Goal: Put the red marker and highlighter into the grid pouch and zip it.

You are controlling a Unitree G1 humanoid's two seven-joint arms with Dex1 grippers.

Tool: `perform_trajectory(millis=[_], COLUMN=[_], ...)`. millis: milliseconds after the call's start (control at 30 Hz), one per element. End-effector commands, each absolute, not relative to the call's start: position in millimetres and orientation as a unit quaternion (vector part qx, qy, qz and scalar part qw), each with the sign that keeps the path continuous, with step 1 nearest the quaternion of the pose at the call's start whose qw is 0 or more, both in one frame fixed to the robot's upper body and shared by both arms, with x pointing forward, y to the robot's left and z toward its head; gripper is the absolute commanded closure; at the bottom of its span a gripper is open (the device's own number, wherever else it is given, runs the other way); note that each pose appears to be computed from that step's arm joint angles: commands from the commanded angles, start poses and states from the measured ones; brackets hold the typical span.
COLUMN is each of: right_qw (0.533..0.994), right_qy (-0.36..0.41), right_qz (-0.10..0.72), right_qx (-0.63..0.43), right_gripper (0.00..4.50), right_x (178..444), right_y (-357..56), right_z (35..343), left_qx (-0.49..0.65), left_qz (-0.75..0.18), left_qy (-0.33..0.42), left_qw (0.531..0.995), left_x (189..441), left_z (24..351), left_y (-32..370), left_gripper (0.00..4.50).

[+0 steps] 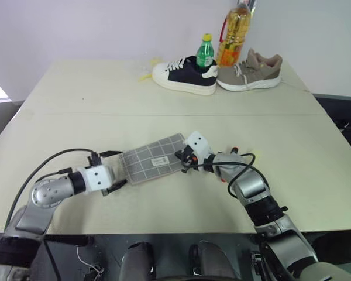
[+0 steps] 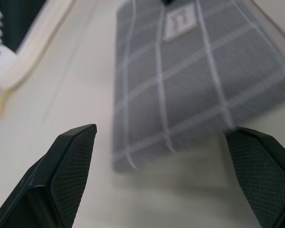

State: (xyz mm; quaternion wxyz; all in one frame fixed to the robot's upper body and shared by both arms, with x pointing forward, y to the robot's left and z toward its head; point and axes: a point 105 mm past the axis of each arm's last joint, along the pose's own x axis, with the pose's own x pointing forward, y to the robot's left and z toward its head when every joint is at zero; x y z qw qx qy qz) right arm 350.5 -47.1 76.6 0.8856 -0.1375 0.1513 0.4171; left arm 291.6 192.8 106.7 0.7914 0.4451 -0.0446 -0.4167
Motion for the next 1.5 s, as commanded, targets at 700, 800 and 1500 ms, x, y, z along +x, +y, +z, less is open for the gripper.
perform_trajectory(millis=[700,800,1500], right_qw=[0.894,0.896,0.913], right_qy=[0.031,0.024,0.062], right_qz=[0.406,0.398,0.362], right_qx=[-0.188,-0.194,-0.175], right_gripper=[4.50,3.13,1.12], right_x=[361.8,365.2,390.5], right_y=[-70.1,-94.1,-94.2], right_z=[138.5,160.0,153.8], left_qx=[0.265,0.216,0.155], left_qz=[-0.389,-0.355,-0.312], left_qy=[-0.078,-0.070,-0.067], left_qw=[0.879,0.907,0.935], left_x=[292.5,288.3,272.6], left_z=[124.2,128.6,128.2], left_y=[177.2,174.1,148.7], left_gripper=[4.43,4.50,4.50])
